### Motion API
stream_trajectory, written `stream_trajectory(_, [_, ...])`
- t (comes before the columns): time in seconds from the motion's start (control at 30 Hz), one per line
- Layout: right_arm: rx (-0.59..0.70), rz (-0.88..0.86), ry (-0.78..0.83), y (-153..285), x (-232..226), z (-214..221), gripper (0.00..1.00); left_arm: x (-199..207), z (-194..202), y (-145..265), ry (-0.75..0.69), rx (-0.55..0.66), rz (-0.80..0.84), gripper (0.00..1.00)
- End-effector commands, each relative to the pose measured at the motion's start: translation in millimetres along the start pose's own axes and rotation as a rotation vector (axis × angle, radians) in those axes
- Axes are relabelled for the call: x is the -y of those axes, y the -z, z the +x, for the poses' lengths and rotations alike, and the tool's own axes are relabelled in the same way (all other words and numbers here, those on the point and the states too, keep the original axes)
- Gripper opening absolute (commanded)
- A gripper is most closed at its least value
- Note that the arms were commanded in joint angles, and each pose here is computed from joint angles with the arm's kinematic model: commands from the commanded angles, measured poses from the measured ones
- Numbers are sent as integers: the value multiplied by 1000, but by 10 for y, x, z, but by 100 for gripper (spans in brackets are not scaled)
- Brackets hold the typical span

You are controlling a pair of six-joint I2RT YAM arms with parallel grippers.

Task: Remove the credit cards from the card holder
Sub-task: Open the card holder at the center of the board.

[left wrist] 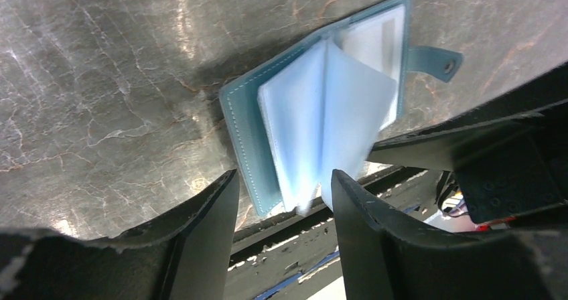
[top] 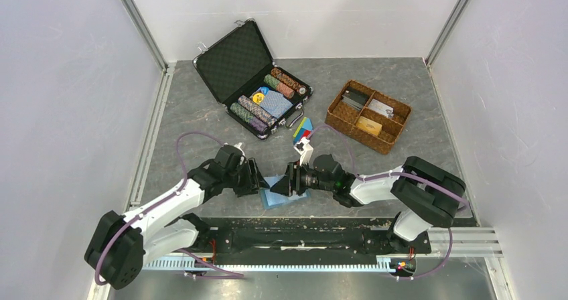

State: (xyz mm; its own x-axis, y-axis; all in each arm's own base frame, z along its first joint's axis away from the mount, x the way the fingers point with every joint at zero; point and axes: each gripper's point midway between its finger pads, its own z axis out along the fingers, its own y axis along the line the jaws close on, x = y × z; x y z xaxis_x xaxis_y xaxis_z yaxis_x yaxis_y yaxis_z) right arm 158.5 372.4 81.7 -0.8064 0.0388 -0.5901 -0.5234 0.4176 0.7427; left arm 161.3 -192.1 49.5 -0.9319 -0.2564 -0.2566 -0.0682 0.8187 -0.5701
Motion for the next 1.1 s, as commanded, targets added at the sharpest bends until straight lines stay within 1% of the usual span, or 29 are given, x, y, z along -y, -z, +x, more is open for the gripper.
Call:
stream_trajectory(0.0, [40, -114, 23, -71, -239, -115, 55, 238, -192, 162, -12, 76, 59, 60])
stream_trajectory(0.2, [31, -138, 3, -118, -232, -69, 50, 298, -271, 290, -16, 127, 73, 60])
stream_trajectory(0.4, [3, -93, -2, -158, -95, 19, 47, 358, -303, 328, -23, 141, 94, 59])
stream_trajectory(0.47, [-11, -73, 2, -161, -49, 50, 46, 386, -317, 327, -25, 140, 102, 58])
stream_trajectory(0.57, [-10, -7, 21, -117, 56, 50, 44, 463, -309, 303, -38, 121, 136, 54])
stream_trajectory(0.73, [-21, 139, 78, -41, 315, 59, 42, 714, -256, 295, -77, 62, 262, 49])
stream_trajectory(0.93, [-24, 173, 41, -5, 434, 164, 32, 843, -298, 331, -73, 77, 320, 48])
stream_trajectory(1.07, [-28, 192, 25, -12, 487, 220, 30, 904, -293, 322, -82, 71, 355, 47])
